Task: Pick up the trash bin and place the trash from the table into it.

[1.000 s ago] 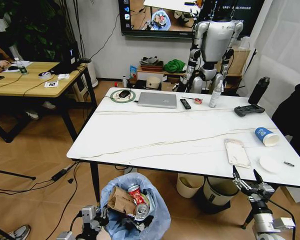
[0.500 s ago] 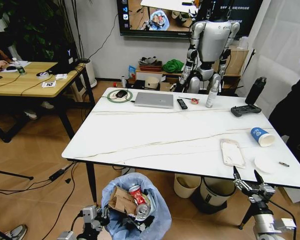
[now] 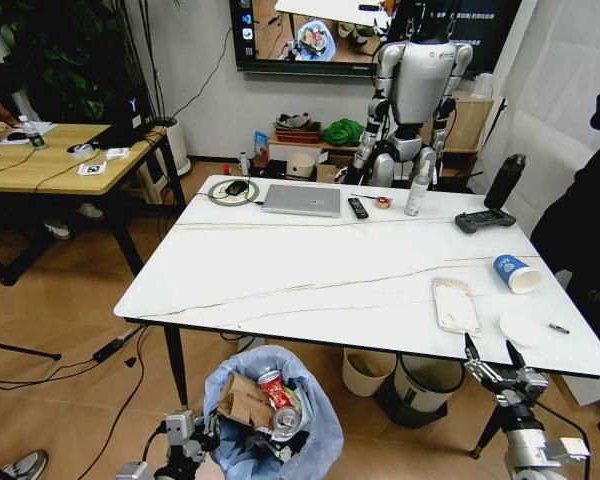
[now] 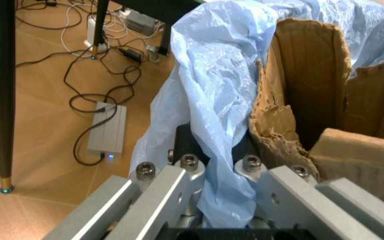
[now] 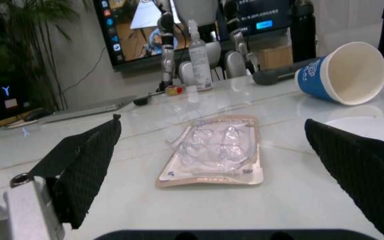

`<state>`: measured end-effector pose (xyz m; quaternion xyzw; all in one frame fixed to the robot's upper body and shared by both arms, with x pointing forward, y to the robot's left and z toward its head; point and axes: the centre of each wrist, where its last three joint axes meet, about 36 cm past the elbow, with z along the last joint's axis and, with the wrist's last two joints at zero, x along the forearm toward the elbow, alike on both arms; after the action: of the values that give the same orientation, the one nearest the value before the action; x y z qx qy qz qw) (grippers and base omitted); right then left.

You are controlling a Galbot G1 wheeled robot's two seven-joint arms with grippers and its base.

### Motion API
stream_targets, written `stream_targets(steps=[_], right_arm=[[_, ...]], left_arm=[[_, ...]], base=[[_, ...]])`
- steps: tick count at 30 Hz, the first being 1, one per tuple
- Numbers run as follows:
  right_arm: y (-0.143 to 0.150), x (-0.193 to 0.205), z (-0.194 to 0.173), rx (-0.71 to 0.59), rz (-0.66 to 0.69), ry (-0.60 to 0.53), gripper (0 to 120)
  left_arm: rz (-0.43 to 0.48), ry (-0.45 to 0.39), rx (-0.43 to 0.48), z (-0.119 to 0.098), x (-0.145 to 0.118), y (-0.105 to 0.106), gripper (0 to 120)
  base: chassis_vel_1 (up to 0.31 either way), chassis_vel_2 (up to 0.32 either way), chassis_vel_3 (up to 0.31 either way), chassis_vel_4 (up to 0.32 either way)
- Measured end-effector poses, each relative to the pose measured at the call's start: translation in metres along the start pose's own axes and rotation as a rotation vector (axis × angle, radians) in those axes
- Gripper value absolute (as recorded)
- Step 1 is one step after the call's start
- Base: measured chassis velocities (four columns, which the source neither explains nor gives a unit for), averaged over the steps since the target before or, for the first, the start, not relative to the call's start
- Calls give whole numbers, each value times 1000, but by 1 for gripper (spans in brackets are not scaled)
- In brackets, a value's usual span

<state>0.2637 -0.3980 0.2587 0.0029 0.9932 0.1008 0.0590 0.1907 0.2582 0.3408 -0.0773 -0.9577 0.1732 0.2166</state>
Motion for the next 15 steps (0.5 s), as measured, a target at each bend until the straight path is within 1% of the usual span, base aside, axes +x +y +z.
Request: stream_targets(steps=[15], right_arm=[[0,3,4,6,1,-2,100]], left_arm=[[-1,5,2,2,-1,1,0]], base=[[-5,-4,5,7]])
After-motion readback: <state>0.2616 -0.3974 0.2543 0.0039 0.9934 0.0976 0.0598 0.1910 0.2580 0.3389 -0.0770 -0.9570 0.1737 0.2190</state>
